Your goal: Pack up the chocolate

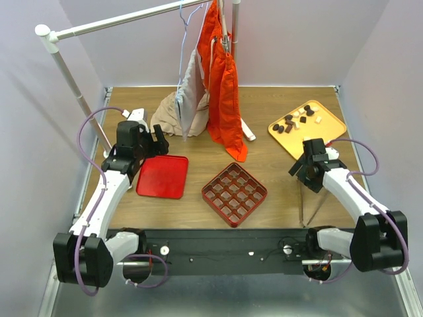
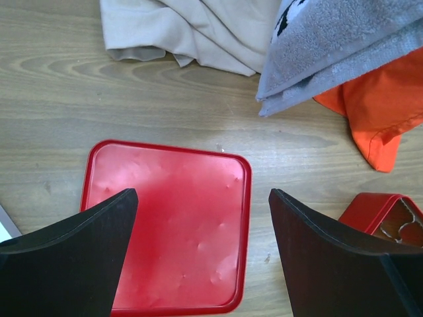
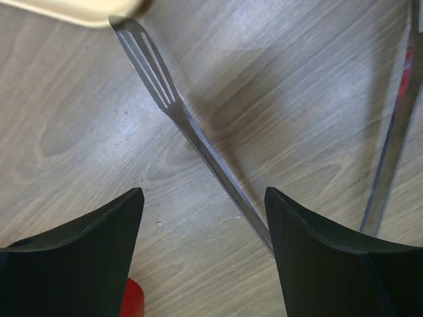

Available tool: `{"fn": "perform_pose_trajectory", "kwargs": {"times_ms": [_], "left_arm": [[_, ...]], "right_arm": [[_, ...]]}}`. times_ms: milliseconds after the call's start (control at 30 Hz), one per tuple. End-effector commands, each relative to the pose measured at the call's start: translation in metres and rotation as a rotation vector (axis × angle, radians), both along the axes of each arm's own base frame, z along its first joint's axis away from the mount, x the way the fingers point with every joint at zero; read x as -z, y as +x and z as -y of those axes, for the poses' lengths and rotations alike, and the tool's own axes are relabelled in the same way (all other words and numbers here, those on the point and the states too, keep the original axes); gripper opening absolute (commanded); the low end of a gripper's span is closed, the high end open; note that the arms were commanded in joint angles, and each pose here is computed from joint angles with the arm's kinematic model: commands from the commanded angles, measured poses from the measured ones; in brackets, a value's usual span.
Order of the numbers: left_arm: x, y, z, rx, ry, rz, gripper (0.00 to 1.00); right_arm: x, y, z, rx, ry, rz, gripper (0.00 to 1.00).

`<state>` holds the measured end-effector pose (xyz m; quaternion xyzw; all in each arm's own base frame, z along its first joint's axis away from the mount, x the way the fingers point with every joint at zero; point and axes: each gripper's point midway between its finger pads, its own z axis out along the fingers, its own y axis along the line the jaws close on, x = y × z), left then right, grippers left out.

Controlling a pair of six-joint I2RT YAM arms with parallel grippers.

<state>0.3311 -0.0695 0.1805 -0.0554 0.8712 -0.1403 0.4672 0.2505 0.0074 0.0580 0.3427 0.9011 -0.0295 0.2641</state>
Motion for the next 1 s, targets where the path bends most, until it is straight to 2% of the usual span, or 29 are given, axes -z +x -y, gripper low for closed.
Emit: {"fn": "perform_pose_trajectory", "kwargs": {"times_ms": [0,167,433,533,567,633,667,733,767,800,967], "left_arm": [[-0.012,0.014,0.005,0.040,0.015,0.037,0.90],[-0.004,0.016,0.009,0.053,0.003,0.016,0.89],[-0.013,0.014,0.005,0.033,0.012,0.037,0.89],[-0.017,0.013,0.003,0.024,0.012,0.044,0.89],[-0.018,0.012,0.004,0.027,0.013,0.046,0.89],[-0.020,0.011,0.004,0.025,0.009,0.053,0.89],[-0.020,0.010,0.001,0.015,0.013,0.049,0.89],[-0.023,0.010,-0.001,0.003,0.017,0.057,0.89],[-0.024,0.010,-0.002,-0.005,0.020,0.062,0.89],[-0.025,0.009,-0.003,-0.007,0.019,0.063,0.89],[-0.030,0.007,-0.003,-0.007,0.016,0.070,0.89]], "right_arm": [[0.008,0.005,-0.007,-0.069,0.023,-0.001,0.77],[0.017,0.004,-0.009,-0.073,0.032,-0.039,0.60],[0.028,-0.001,-0.011,-0.090,0.033,-0.098,0.50],[0.029,0.001,-0.011,-0.097,0.030,-0.104,0.42],[0.029,0.000,-0.010,-0.097,0.029,-0.107,0.36],[0.030,-0.001,-0.012,-0.106,0.034,-0.110,0.30],[0.029,0.000,-0.013,-0.114,0.040,-0.110,0.23],[0.029,0.000,-0.013,-0.120,0.040,-0.109,0.17],[0.029,0.001,-0.015,-0.130,0.046,-0.108,0.06],[0.029,0.000,-0.016,-0.140,0.048,-0.110,0.01],[0.025,0.002,-0.022,-0.171,0.069,-0.087,0.01]]}}
